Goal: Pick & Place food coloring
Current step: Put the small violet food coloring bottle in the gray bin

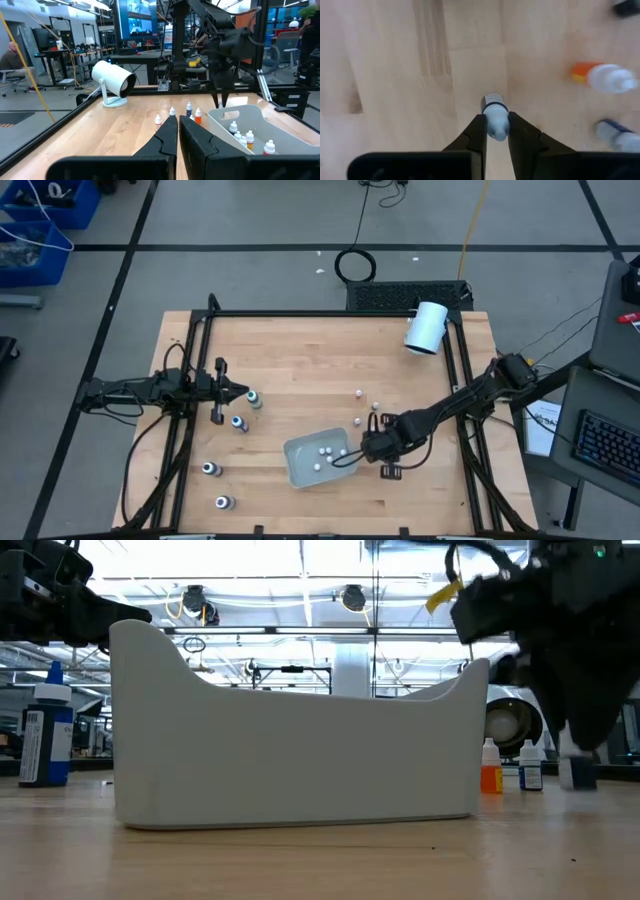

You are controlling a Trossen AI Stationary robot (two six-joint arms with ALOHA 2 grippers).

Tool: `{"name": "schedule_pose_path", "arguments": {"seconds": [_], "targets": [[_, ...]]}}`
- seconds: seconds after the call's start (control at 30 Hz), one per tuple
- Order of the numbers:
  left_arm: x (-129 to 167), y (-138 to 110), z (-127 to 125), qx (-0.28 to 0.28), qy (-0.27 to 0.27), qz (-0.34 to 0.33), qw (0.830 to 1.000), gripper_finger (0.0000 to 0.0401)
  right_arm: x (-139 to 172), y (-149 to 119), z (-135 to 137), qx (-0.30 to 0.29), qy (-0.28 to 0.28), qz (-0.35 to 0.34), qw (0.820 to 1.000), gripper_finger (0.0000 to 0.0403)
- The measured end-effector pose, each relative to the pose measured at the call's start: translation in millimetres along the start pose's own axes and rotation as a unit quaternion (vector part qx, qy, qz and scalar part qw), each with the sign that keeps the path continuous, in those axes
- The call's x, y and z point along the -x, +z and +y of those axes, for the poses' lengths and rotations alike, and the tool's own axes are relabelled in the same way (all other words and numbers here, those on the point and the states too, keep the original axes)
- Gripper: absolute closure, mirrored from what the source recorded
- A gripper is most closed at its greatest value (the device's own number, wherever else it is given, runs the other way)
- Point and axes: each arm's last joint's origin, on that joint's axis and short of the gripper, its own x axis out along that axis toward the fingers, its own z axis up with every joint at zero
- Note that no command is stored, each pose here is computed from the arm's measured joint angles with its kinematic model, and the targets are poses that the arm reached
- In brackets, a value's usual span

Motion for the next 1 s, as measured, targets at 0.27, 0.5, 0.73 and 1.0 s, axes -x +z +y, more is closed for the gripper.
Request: {"name": "schedule_pose_path", "arguments": {"seconds": [0.27, 0.5, 0.73, 1.0], "targets": [[0.0, 0.0, 0.0, 0.000, 0.000, 0.000, 1.000, 0.0375, 59.1, 12.6, -1.7, 0.044, 0.001, -0.116, 0.992, 0.0362], [0.0, 0.0, 0.0, 0.000, 0.000, 0.000, 1.000, 0.0375, 94.8, 34.5, -4.9, 0.121, -0.023, -0.181, 0.976, 0.0362], [0.0, -0.1, 0.0, 0.000, 0.000, 0.000, 1.000, 0.0375, 107.7, 55.4, -19.1, 0.137, -0.042, -0.180, 0.973, 0.0362], [0.0, 0.0, 0.0, 0.000, 0.000, 0.000, 1.000, 0.0375, 104.2, 98.1, -8.5, 0.190, -0.068, -0.105, 0.974, 0.0362]]}}
